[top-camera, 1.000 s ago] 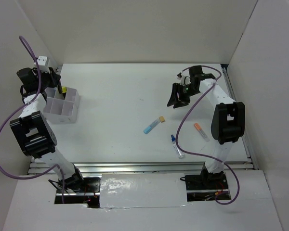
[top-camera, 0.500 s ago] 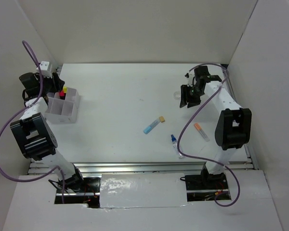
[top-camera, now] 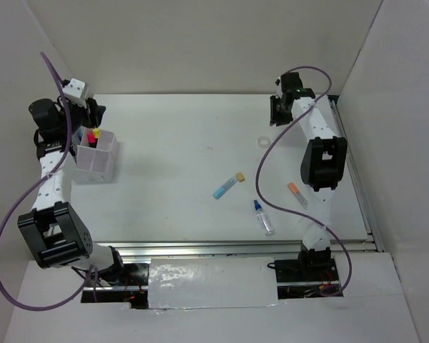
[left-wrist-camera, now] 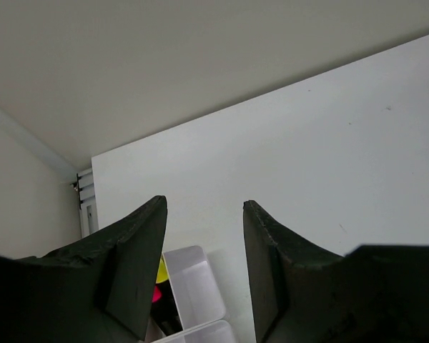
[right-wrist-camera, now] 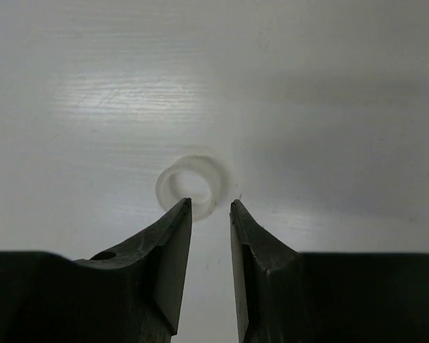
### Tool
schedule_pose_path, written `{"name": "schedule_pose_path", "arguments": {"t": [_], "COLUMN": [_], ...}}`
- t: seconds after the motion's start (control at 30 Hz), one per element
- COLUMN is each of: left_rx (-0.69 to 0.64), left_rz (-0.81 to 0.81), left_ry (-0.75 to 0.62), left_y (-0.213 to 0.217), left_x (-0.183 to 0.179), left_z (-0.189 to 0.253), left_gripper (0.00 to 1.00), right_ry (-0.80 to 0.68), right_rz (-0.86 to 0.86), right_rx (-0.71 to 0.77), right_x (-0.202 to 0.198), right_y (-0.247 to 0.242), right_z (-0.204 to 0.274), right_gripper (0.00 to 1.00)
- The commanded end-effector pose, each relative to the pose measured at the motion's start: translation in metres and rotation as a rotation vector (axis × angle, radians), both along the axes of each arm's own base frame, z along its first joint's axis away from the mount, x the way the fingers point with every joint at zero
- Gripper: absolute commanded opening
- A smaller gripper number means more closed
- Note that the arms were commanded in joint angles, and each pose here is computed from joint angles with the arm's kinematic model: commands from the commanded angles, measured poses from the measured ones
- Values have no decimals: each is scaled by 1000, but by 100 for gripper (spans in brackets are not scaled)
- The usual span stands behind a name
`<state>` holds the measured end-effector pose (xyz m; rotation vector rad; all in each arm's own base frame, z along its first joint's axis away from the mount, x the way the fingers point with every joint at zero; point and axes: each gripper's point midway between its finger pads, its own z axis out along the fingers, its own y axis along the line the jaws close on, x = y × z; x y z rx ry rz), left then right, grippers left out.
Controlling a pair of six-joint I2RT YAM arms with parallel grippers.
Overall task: Sort the stationery into containers
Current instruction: Place the stationery into the container, then grab a piece of stationery with the right arm
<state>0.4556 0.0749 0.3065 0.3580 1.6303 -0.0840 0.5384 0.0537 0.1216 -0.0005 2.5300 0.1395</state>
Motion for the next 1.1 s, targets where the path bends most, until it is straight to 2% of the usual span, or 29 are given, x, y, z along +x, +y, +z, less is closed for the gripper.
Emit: {"name": "schedule_pose_path", "arguments": {"t": [0.0,0.23,0.47,0.87,1.07], "left_rx": [51,76,109,141,149], "left_rz": [-38,-90,-116,-152,-166], "left_ry": [-27,-37,-26,-8,-10], "left_y": [-11,-36,-50,-69,-77], "left_x": [-12,-21,-24,-29,-35], "left_z": [7,10,4,-2,-2], "left_gripper": [59,61,64,65,65], "right_ry": [15,43,123,188,205], "right_rz": [-36,-17,3,37,43], "right_rx": [-30,-25,-40,-122,-114], "right_x": [14,23,12,-2,-11], "right_y": [1,9,10,6,7], "right_z": [-15,-47,-78,-94,-95], "right_gripper": [35,36,35,34,44]}}
